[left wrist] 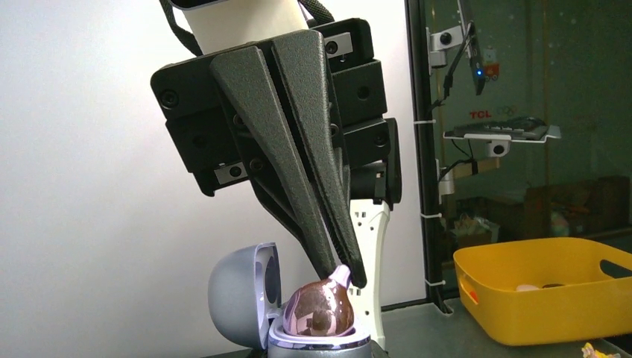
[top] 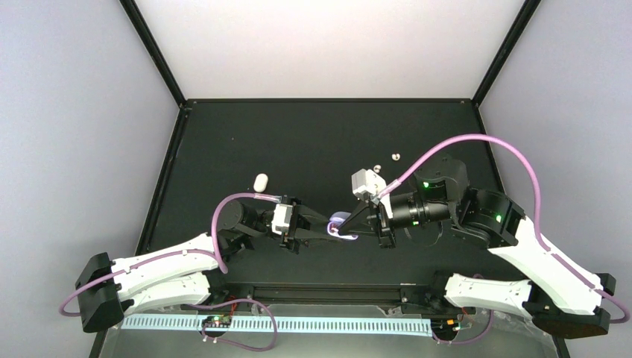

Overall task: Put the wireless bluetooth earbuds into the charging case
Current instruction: Place the earbud in the charging case.

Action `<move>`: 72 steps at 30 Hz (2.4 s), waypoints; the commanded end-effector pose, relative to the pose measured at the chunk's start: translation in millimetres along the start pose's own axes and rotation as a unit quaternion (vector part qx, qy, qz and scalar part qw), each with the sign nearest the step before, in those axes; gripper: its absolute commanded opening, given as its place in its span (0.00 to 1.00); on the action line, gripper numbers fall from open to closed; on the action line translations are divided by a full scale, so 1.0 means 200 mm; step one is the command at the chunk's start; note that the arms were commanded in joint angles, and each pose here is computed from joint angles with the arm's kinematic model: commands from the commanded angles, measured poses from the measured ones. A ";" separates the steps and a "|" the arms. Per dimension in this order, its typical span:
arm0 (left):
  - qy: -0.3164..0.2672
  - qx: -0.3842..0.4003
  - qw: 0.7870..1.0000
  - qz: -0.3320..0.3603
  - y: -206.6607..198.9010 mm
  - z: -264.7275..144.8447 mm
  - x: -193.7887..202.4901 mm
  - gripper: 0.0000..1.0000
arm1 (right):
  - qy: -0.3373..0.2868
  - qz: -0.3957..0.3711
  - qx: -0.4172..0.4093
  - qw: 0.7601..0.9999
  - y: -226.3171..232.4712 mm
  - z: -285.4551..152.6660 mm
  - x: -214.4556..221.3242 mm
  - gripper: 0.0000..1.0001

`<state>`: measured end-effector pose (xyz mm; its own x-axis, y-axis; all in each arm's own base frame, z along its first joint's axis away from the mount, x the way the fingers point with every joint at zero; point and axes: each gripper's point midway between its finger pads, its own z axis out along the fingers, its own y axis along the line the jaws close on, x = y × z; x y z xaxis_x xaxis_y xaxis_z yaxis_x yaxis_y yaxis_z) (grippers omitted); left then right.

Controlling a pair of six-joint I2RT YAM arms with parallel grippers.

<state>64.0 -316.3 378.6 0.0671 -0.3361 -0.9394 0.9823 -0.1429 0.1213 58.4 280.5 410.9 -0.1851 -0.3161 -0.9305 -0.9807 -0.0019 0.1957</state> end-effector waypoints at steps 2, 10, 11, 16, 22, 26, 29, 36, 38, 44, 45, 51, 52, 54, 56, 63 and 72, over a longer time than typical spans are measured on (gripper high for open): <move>-0.037 0.011 0.999 0.036 -0.03 0.02 -0.15 0.02 | 0.014 0.006 -0.003 1.000 0.00 0.00 0.02 0.01; -0.033 0.010 0.999 0.031 -0.03 0.02 -0.13 0.02 | 0.003 0.002 0.001 1.000 0.01 -0.01 -0.02 0.12; -0.032 0.010 0.999 0.030 -0.03 0.02 -0.12 0.02 | 0.001 0.002 0.001 1.000 0.01 -0.02 -0.03 0.14; -0.029 0.009 0.999 0.025 -0.02 0.02 -0.11 0.02 | -0.014 -0.003 -0.002 1.000 0.03 -0.05 -0.08 0.25; -0.026 -0.007 1.000 0.005 0.01 0.02 -0.07 0.02 | -0.047 -0.016 0.009 0.999 0.07 -0.13 -0.19 0.34; -0.037 -0.030 0.999 -0.017 0.05 0.00 -0.06 0.02 | -0.074 -0.030 0.070 0.994 0.00 -0.21 -0.24 0.41; -0.039 -0.034 0.998 -0.025 0.06 0.00 -0.06 0.01 | -0.082 -0.029 0.136 0.987 -0.11 -0.24 -0.23 0.48; -0.034 -0.036 0.999 -0.022 0.06 0.01 -0.06 0.02 | -0.045 -0.016 0.146 0.988 -0.18 -0.15 -0.14 0.96; -0.035 -0.038 0.998 -0.022 0.06 0.01 -0.06 0.02 | -0.037 -0.016 0.154 0.987 -0.20 -0.14 -0.12 1.00; -0.034 -0.036 0.999 -0.021 0.06 0.01 -0.07 0.02 | -0.013 -0.012 0.175 0.984 -0.26 -0.11 -0.06 1.00; -0.034 -0.036 0.999 -0.021 0.06 0.01 -0.07 0.02 | -0.010 -0.011 0.179 0.984 -0.27 -0.11 -0.05 1.00; -0.036 -0.034 0.999 -0.016 0.05 0.01 -0.08 0.02 | 0.006 -0.012 0.182 0.983 -0.29 -0.09 -0.01 1.00; -0.035 -0.033 0.999 -0.017 0.05 0.01 -0.08 0.02 | 0.009 -0.010 0.181 0.983 -0.29 -0.08 0.00 1.00; -0.036 -0.033 0.999 -0.016 0.05 0.01 -0.09 0.02 | 0.012 -0.010 0.181 0.983 -0.30 -0.08 0.01 1.00; -0.036 -0.030 0.999 -0.016 0.05 0.01 -0.09 0.02 | 0.013 -0.009 0.186 0.982 -0.31 -0.08 0.01 1.00; -0.031 -0.009 0.999 -0.014 0.01 0.02 -0.09 0.02 | 0.012 -0.008 0.199 0.980 -0.33 -0.08 0.00 1.00; -0.031 -0.007 0.999 -0.013 0.01 0.02 -0.09 0.01 | -0.003 -0.012 0.174 0.985 -0.28 -0.09 -0.05 1.00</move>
<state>73.7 -319.5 375.2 -0.0069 -0.3408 -0.9401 0.9929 -0.1137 0.0340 120.1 269.2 402.5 -0.1786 -0.3416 -0.9227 -0.9396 0.3374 0.0570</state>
